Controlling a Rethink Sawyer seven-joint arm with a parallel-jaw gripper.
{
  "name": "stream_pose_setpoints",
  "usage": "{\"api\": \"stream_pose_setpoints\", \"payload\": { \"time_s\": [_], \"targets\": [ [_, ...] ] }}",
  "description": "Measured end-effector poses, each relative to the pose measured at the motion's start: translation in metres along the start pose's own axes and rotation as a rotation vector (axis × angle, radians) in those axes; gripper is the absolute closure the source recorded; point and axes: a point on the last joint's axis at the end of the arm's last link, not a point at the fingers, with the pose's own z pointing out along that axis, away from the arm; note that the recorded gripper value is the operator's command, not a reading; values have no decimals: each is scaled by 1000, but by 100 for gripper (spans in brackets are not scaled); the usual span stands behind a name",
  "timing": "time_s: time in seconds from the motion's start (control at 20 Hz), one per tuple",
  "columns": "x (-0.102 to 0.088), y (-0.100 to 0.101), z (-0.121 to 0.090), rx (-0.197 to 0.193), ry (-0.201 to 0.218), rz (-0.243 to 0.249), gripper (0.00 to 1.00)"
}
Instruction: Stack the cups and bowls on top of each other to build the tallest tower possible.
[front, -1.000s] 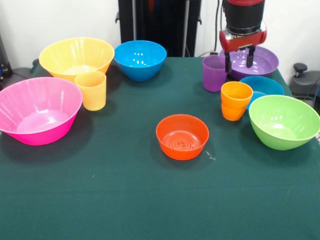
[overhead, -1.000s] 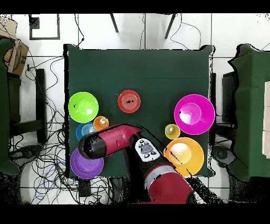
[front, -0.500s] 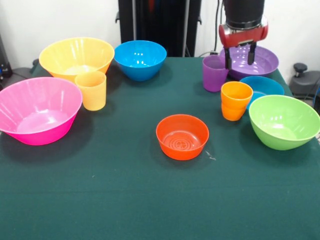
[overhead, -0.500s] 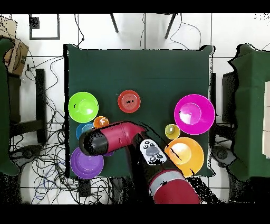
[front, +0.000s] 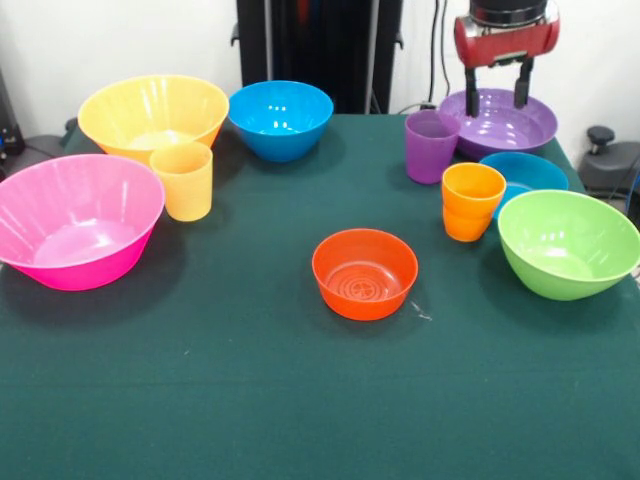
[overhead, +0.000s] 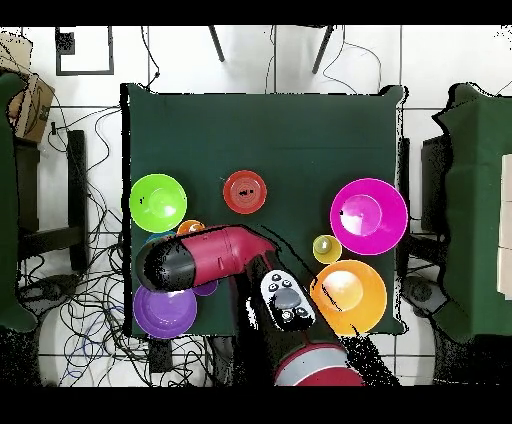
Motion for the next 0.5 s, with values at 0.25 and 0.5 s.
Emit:
{"api": "stream_pose_setpoints", "payload": {
  "time_s": [0.25,0.5],
  "targets": [
    [-3,9,-5,-4,-10,-1,0],
    [-6,15,-1,-7,-8,-10,0]
  ]
}}
